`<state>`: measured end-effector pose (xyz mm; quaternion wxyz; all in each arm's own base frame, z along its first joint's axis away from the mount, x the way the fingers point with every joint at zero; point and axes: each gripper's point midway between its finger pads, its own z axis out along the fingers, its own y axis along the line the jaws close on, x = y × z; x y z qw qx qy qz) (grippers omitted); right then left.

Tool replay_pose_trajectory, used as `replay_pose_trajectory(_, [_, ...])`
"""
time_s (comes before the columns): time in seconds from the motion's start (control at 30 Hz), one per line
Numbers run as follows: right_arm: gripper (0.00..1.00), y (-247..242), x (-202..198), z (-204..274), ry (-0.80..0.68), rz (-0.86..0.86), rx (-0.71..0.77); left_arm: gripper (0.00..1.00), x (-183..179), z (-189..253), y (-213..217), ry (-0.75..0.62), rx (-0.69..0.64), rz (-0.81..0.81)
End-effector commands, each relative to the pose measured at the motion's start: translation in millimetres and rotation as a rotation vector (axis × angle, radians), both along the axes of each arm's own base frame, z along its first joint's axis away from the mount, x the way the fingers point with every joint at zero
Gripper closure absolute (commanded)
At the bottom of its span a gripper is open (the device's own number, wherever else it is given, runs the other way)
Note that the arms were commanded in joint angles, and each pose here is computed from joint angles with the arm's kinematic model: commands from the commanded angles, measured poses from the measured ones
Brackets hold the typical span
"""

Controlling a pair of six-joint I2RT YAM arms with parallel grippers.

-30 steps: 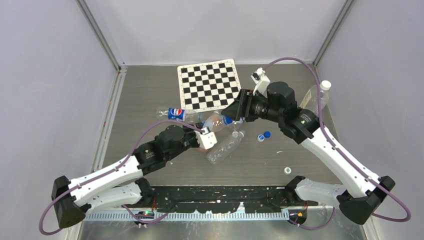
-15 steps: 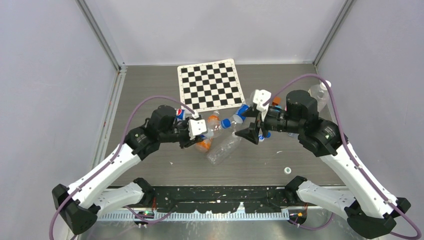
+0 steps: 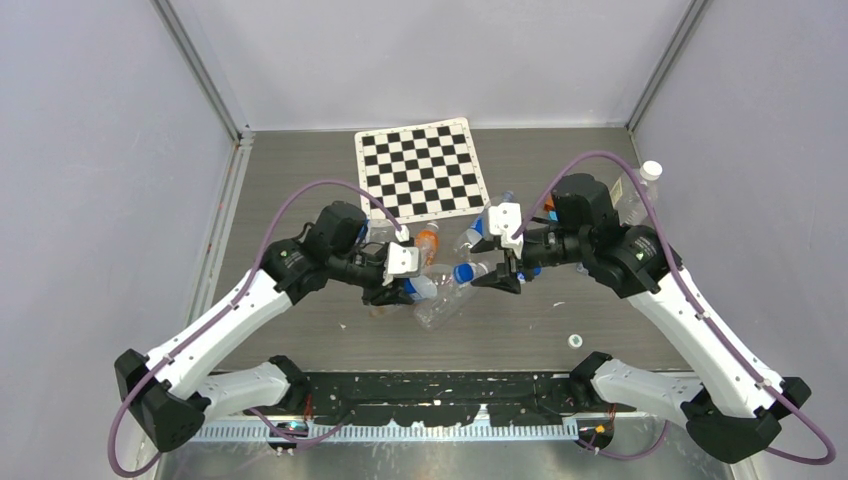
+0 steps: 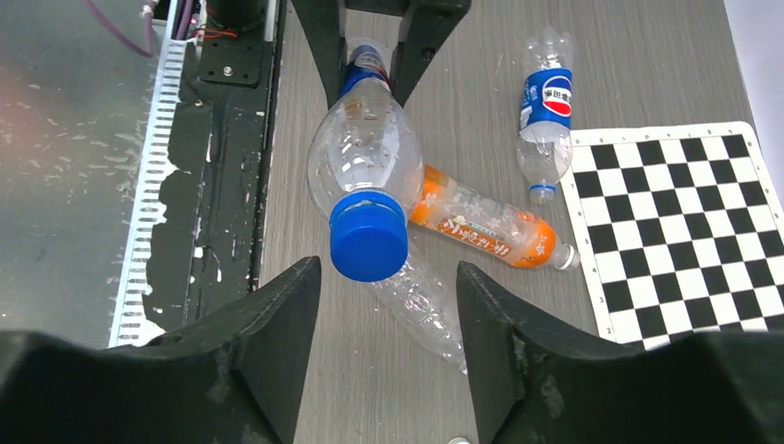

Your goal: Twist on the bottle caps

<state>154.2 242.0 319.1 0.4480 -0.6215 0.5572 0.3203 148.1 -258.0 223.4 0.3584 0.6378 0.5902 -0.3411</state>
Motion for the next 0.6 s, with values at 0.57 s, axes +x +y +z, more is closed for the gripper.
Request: replay_pose_trajectory(0.57, [0.5,12.5,-20.6,22.9,0.004,0.139,0.071,0.68,-4.7,22.4,-10.4,0.003,-0.061,-0.074])
